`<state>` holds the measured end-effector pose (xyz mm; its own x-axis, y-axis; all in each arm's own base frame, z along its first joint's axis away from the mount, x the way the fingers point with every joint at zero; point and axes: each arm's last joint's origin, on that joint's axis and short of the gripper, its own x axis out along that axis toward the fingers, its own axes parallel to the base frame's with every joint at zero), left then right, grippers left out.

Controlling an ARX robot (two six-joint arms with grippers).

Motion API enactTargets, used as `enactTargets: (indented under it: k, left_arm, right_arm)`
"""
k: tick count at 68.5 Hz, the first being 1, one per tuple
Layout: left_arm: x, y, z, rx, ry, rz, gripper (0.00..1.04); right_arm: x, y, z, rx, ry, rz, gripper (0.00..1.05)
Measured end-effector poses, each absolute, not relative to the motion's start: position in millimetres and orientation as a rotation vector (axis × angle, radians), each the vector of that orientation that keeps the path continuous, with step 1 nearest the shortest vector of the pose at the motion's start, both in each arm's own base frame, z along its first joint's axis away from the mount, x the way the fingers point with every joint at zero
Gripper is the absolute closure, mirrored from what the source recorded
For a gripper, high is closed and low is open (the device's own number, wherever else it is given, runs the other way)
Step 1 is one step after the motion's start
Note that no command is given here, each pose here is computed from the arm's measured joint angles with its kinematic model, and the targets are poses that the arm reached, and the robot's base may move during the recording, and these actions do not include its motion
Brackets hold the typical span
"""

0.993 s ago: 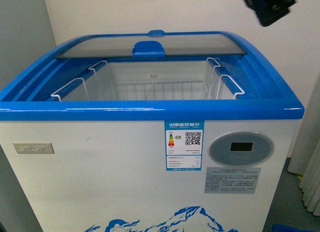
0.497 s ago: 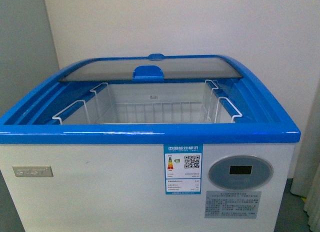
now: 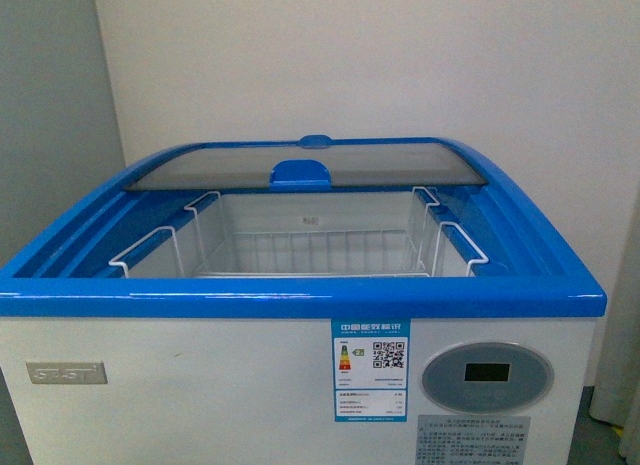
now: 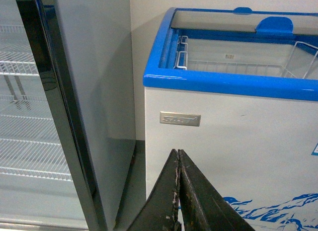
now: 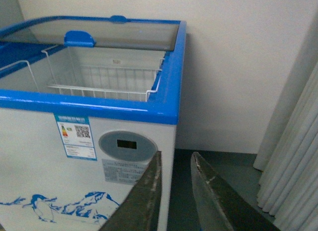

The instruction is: Put drink in fridge

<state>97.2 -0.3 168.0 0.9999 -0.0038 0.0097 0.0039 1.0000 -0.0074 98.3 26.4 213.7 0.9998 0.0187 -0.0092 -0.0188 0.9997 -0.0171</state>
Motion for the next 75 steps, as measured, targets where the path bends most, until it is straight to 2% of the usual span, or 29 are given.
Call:
enactTargets:
  k: [5, 27, 34, 75]
  left_arm:
    - [97, 0, 168, -0.007, -0.010, -0.003, 1.02]
    - [97, 0, 168, -0.007, -0.010, -0.003, 1.02]
    - [97, 0, 168, -0.007, -0.010, -0.003, 1.02]
    - [97, 0, 168, -0.007, -0.010, -0.003, 1.02]
  right_arm:
    - [98, 22, 209, -0.017, 0.005, 0.015, 1.02]
    - [98, 9, 190, -0.012, 0.002, 0.043, 1.02]
    - [98, 1, 186, -0.011, 0.002, 0.000, 1.02]
    - [96, 0, 175, -0.011, -0.028, 0.002, 1.02]
